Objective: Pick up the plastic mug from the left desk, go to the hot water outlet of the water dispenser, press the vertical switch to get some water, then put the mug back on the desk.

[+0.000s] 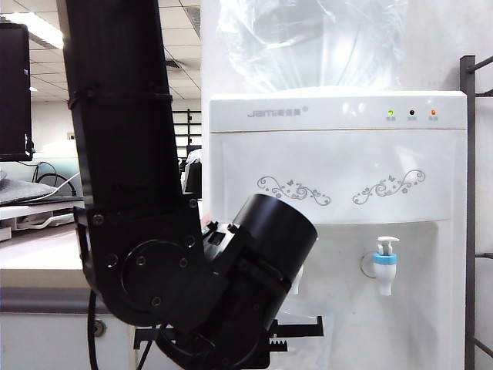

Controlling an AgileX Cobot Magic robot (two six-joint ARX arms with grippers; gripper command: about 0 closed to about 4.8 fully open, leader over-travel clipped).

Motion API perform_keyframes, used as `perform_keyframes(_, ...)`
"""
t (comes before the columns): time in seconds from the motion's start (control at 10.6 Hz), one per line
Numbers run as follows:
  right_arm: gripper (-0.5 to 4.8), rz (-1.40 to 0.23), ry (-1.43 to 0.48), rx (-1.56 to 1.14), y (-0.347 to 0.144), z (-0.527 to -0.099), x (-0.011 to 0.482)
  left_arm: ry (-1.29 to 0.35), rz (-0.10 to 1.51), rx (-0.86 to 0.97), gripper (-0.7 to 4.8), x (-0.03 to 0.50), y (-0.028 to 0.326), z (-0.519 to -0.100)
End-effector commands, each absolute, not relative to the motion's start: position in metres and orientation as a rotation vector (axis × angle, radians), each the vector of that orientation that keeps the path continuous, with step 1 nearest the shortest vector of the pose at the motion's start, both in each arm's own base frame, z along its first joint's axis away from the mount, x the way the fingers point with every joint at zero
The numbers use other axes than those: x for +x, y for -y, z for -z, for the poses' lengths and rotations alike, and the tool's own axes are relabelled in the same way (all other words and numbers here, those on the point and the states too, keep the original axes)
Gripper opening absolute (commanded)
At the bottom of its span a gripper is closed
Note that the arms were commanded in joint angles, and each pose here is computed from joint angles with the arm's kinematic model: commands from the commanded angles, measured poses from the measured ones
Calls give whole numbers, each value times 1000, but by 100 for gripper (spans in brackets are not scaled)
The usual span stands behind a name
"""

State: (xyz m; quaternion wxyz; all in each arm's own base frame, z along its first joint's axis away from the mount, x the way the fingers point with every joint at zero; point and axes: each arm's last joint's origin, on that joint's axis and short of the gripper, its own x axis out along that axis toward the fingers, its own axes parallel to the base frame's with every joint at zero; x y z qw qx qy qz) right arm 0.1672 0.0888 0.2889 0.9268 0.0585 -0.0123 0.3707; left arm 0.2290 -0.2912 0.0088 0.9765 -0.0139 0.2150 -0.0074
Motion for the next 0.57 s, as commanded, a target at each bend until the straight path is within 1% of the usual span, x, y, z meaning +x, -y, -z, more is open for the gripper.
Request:
perform_keyframes(0.09,-5,-761,35,127,-89,-291,167,-415,17,-53,3,230,293,-12)
perform_keyframes(0.57,-5,-761,35,127,-89,-291,167,-415,15,-54,3,231,293,-13)
